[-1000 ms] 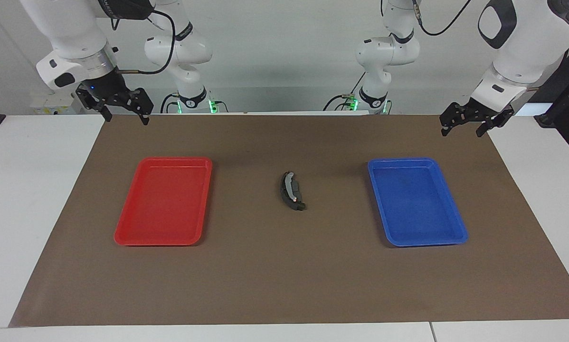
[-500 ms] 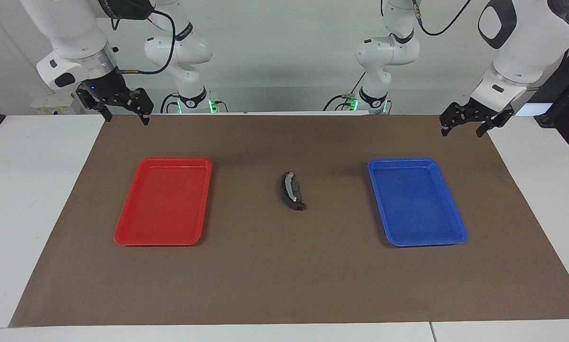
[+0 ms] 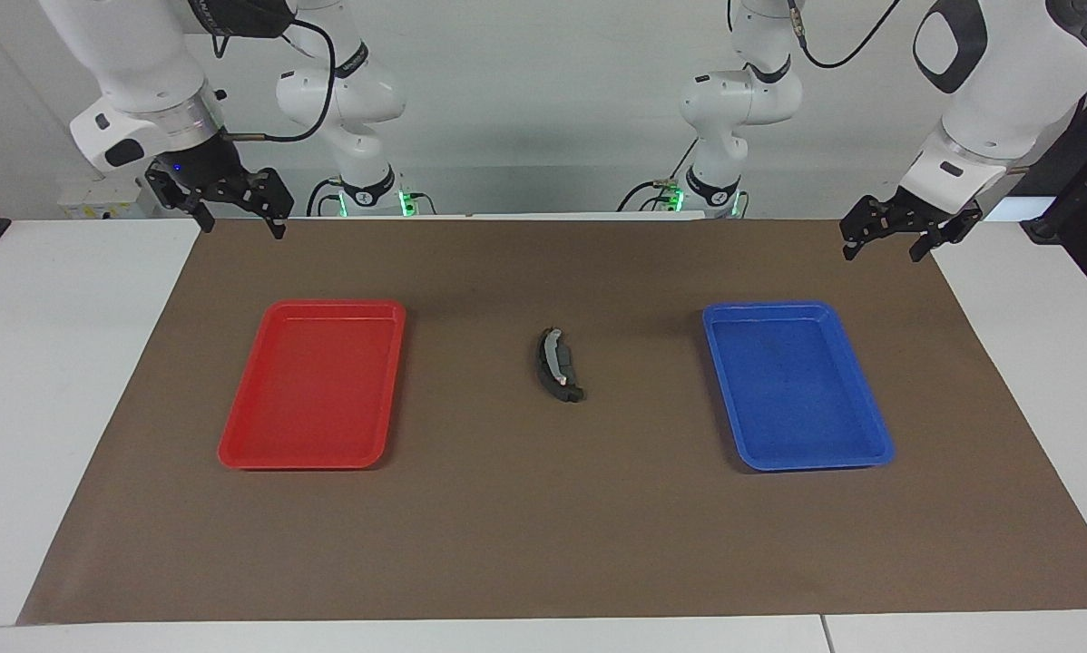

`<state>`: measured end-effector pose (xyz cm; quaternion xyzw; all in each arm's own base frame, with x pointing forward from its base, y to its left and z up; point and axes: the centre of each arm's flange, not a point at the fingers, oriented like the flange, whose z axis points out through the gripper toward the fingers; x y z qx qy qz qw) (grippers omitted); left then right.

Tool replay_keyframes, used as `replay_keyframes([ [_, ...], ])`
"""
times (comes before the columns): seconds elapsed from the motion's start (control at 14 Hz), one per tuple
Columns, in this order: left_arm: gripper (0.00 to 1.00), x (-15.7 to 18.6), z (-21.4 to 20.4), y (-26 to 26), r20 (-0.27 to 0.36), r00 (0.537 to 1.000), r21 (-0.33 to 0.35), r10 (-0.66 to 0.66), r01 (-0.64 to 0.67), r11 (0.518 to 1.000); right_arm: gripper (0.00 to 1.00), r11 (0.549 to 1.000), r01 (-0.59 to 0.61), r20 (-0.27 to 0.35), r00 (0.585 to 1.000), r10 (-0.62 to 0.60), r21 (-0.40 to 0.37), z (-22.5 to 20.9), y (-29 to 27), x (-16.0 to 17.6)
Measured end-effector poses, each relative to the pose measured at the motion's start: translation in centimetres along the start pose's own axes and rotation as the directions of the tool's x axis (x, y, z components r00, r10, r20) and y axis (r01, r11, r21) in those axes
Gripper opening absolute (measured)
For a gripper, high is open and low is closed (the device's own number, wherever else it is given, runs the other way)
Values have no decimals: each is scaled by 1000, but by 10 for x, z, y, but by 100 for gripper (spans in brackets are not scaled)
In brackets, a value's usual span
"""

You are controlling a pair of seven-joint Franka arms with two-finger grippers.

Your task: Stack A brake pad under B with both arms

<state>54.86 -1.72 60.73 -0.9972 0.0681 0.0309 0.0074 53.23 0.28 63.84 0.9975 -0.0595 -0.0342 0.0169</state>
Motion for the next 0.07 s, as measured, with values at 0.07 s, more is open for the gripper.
replay_keyframes([
  [0.07,100,0,0,0,0,1000,0,0,0,1000,100,1000,0,0,1000,0,0,0,0,0],
])
